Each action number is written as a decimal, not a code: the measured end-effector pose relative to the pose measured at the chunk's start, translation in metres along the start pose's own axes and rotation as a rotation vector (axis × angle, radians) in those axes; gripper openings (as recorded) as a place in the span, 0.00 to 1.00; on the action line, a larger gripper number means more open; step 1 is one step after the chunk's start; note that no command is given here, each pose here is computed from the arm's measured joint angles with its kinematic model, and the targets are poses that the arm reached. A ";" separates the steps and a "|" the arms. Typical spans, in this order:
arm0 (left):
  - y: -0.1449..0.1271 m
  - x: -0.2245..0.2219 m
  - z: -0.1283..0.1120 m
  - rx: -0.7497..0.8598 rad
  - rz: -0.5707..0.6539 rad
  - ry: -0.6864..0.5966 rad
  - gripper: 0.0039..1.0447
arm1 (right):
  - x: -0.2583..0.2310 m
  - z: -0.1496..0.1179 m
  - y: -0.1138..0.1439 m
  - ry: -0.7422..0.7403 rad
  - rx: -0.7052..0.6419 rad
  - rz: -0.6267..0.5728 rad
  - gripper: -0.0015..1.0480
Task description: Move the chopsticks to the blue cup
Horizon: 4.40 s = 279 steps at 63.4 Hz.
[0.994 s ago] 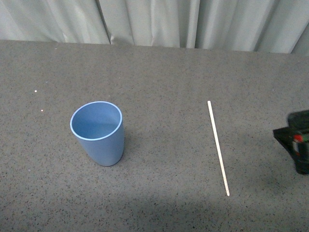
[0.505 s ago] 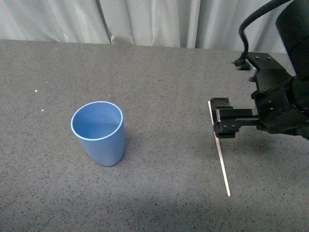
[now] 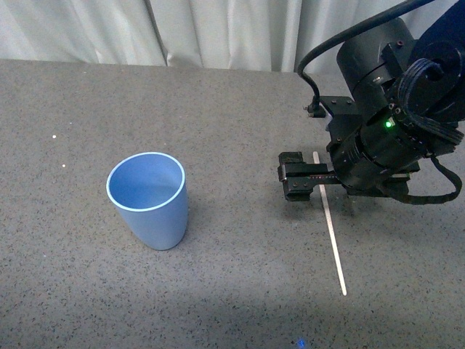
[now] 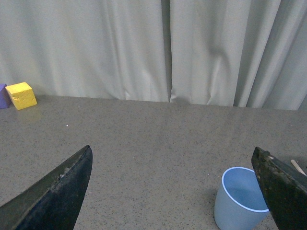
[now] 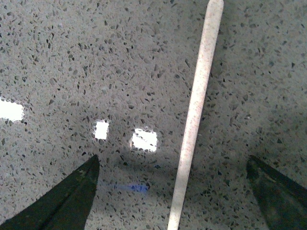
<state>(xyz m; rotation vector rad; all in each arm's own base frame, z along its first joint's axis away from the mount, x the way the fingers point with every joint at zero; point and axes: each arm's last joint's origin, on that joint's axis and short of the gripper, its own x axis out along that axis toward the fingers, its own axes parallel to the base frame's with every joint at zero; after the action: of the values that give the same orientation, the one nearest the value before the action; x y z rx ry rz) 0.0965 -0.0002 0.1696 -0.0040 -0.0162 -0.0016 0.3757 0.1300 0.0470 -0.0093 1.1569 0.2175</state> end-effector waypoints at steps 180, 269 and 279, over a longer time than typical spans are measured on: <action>0.000 0.000 0.000 0.000 0.000 0.000 0.94 | -0.066 -0.007 0.133 -0.787 -0.517 0.806 0.60; 0.000 0.000 0.000 0.000 0.000 0.001 0.94 | -0.189 -0.135 -0.071 -1.118 0.013 -0.213 0.11; 0.000 0.000 0.000 0.000 0.001 0.001 0.94 | -0.203 -0.151 -0.078 -1.143 0.009 -0.213 0.01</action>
<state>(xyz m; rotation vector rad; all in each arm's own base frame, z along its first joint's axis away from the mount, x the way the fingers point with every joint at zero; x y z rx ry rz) 0.0966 -0.0001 0.1695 -0.0040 -0.0154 -0.0008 0.1747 0.0017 0.1619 0.0008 0.0135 0.0046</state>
